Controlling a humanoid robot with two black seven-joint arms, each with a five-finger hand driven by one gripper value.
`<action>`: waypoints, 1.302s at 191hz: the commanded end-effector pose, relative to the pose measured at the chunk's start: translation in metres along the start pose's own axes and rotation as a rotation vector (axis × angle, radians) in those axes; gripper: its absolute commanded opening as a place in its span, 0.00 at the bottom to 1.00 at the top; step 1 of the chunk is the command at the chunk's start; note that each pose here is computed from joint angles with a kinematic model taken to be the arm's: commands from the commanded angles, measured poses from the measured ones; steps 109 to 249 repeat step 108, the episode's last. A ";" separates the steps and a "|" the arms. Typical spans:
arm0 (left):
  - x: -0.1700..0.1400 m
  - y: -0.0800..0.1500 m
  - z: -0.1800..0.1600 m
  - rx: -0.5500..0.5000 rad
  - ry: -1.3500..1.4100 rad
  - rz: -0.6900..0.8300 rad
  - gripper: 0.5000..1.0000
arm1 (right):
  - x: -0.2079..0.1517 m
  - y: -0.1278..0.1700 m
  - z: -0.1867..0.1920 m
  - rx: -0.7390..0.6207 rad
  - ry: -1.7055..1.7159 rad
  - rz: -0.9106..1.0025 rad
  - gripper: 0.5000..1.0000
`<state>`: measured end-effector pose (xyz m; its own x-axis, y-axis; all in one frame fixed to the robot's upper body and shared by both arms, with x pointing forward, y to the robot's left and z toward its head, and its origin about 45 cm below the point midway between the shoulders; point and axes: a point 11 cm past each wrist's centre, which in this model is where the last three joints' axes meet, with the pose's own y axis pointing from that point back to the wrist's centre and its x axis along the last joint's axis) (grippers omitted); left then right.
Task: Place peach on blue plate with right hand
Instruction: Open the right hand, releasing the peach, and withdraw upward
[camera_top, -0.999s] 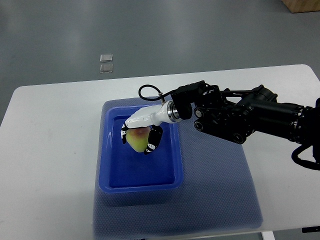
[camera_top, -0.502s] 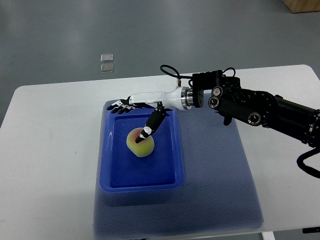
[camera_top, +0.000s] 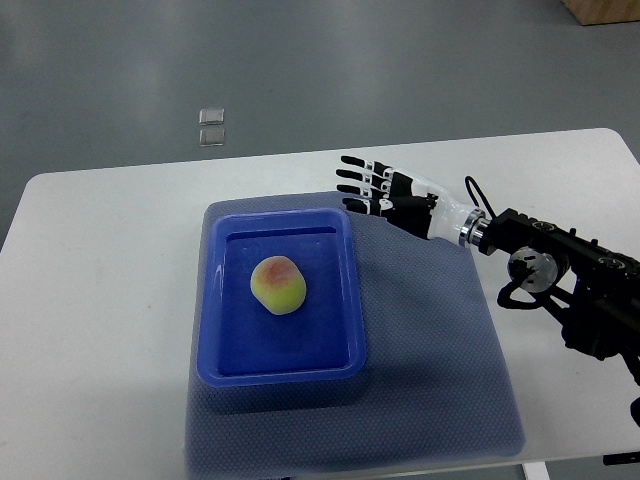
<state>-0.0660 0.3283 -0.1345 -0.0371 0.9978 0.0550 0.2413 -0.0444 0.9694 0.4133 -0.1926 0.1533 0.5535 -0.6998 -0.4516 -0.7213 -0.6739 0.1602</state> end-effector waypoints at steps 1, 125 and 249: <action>0.000 0.000 0.000 0.001 0.001 0.000 1.00 | 0.006 0.005 0.008 -0.002 -0.076 0.028 0.87; 0.004 0.000 -0.001 0.001 0.004 0.010 1.00 | 0.019 0.014 0.006 0.072 -0.201 0.093 0.87; 0.004 0.000 -0.001 0.001 0.004 0.010 1.00 | 0.019 0.014 0.006 0.072 -0.201 0.093 0.87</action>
